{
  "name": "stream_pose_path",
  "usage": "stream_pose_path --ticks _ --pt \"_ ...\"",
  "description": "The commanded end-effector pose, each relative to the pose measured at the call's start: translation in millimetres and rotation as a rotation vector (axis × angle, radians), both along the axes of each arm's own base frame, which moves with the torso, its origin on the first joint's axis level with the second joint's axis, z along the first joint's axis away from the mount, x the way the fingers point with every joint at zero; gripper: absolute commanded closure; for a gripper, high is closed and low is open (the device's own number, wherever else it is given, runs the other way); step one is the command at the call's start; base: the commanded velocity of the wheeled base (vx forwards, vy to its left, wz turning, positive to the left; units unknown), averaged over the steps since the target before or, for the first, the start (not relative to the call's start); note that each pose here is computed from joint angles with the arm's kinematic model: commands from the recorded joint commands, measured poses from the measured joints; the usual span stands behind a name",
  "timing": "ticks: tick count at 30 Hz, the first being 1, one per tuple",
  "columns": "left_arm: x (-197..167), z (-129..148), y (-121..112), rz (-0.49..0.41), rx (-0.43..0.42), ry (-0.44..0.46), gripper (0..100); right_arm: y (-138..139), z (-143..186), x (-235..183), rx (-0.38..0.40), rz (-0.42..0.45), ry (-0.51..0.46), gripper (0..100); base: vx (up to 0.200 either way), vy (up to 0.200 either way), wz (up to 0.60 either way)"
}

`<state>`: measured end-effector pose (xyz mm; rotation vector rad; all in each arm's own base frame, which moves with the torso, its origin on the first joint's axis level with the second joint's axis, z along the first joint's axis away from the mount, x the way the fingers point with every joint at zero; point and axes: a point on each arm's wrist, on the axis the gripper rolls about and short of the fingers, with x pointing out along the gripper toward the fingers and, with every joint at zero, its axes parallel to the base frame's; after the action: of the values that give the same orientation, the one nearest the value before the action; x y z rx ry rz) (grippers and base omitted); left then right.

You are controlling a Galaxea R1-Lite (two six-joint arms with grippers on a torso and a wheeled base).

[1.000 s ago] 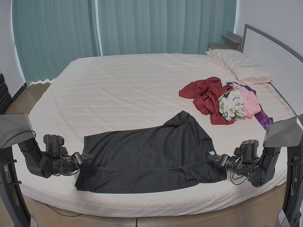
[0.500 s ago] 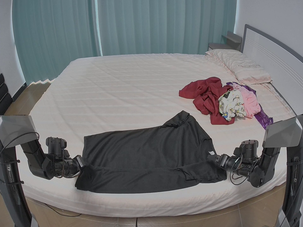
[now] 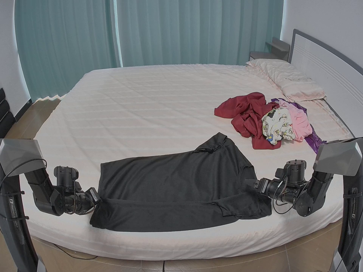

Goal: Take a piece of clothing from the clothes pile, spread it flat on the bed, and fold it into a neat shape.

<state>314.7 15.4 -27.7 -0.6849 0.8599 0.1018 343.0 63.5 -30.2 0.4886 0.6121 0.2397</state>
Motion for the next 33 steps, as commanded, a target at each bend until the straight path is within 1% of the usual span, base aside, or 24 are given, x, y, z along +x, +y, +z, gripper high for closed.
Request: stream_pose_path --ticks 1,2,3,4,7,8,10,13,16,18,19,25,28,33 --pt "-2 0 1 0.004 -0.001 0.004 100 2 -22 8 -0.027 0.029 0.023 0 0.000 0.000 0.00" --pt "-2 0 1 0.004 -0.001 0.004 100 2 -22 8 -0.027 0.029 0.023 0 0.000 0.000 0.00" --pt "-1 0 1 0.004 -0.001 0.003 100 2 -31 8 -0.047 0.042 0.035 0 0.000 0.000 0.00" --pt "-2 0 2 0.006 -0.001 0.006 100 2 -34 8 -0.051 0.052 0.037 0 0.000 0.000 0.00" --pt "-1 0 3 0.008 -0.002 0.003 100 3 -35 8 -0.037 0.070 0.034 0 0.000 0.000 0.00" --pt "-1 0 3 0.009 -0.002 0.001 100 1 -34 8 -0.013 0.090 0.032 0 0.000 0.000 0.00" --pt "-1 0 4 0.011 -0.002 0.003 100 1 -35 8 -0.010 0.099 0.030 0 0.000 0.000 0.00" --pt "-1 0 4 0.011 -0.002 0.003 100 1 -37 7 -0.016 0.105 0.038 0 0.000 0.000 0.00" --pt "-1 0 3 0.009 -0.002 0.001 100 4 -40 7 -0.042 0.128 0.030 0 0.000 0.000 0.00" --pt "-1 0 4 0.011 -0.002 0.003 100 3 -40 7 -0.048 0.129 0.027 0 0.000 0.000 0.00" --pt "-1 0 4 0.011 -0.002 0.003 100 3 -40 7 -0.048 0.127 0.029 100 0.000 0.000 0.00" --pt "-2 0 3 0.008 -0.002 0.005 100 0 -39 11 -0.048 0.111 0.010 100 0.000 0.000 0.00" --pt "-2 -1 4 0.011 0.001 0.010 100 -2 -37 13 -0.041 0.103 -0.030 100 0.000 0.000 0.00" --pt "-3 -1 9 0.029 0.002 0.015 100 -2 -37 14 -0.033 0.098 -0.063 100 0.000 0.000 0.00"
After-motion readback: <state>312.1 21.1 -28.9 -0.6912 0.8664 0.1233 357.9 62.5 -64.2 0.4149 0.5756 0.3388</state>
